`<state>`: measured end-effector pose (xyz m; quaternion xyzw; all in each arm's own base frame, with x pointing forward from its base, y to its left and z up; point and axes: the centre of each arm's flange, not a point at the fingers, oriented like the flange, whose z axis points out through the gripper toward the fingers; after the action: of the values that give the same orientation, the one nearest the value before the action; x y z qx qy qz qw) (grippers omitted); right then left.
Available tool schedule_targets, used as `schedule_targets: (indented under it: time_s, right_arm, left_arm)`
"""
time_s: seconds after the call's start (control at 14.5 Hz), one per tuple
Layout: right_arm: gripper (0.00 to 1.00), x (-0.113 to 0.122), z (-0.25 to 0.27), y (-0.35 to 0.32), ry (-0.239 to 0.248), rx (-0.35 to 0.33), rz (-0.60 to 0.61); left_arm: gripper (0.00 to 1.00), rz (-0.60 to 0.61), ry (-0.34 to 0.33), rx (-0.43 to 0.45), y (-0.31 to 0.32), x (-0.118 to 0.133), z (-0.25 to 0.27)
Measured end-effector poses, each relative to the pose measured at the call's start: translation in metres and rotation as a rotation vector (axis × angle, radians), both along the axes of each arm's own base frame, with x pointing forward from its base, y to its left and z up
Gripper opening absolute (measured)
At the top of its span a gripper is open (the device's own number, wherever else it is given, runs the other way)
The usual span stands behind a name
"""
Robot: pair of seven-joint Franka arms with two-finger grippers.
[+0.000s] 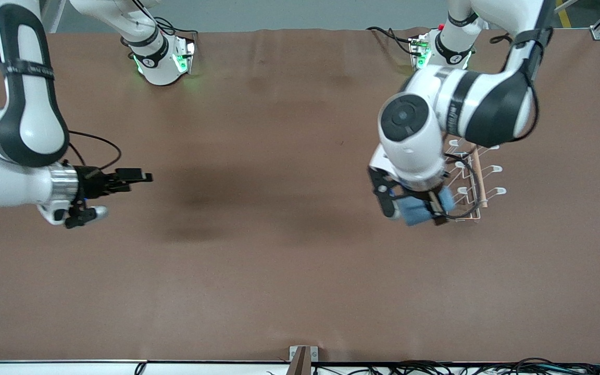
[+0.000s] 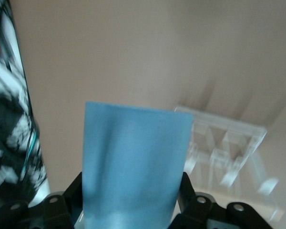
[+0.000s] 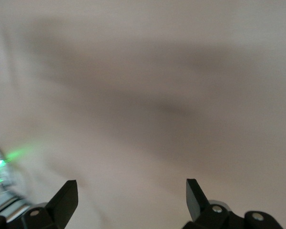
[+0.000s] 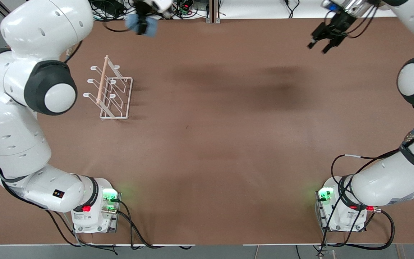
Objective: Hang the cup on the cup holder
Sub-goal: 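Move the cup with the left gripper over the cup holder hooks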
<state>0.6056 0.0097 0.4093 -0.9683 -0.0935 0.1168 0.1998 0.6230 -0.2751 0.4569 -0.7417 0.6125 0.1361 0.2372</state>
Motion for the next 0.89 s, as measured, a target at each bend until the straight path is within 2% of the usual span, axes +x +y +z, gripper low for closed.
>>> schedule_targets:
  time_s: [0.14, 0.28, 0.55, 0.69, 0.89]
  right_arm:
    - [1.00, 0.004, 0.035, -0.034, -0.059, -0.114, -0.010]
    - [1.00, 0.010, 0.079, -0.052, -0.096, -0.198, -0.029]
    - [1.00, 0.013, 0.163, -0.067, -0.180, -0.283, -0.045]
    - [1.00, 0.012, 0.178, -0.079, -0.200, -0.341, -0.051]
    - [1.00, 0.011, 0.187, -0.083, -0.215, -0.361, -0.055]
  left_arm:
    - [0.78, -0.037, 0.017, 0.159, 0.023, 0.004, -0.012]
    - [0.78, -0.075, 0.019, 0.283, 0.026, -0.001, -0.026]
    - [0.78, -0.183, 0.016, 0.498, 0.019, -0.018, -0.058]
    - [0.78, -0.217, 0.038, 0.561, 0.022, -0.026, -0.078]
    - [0.78, -0.258, 0.064, 0.654, 0.026, -0.037, -0.100]
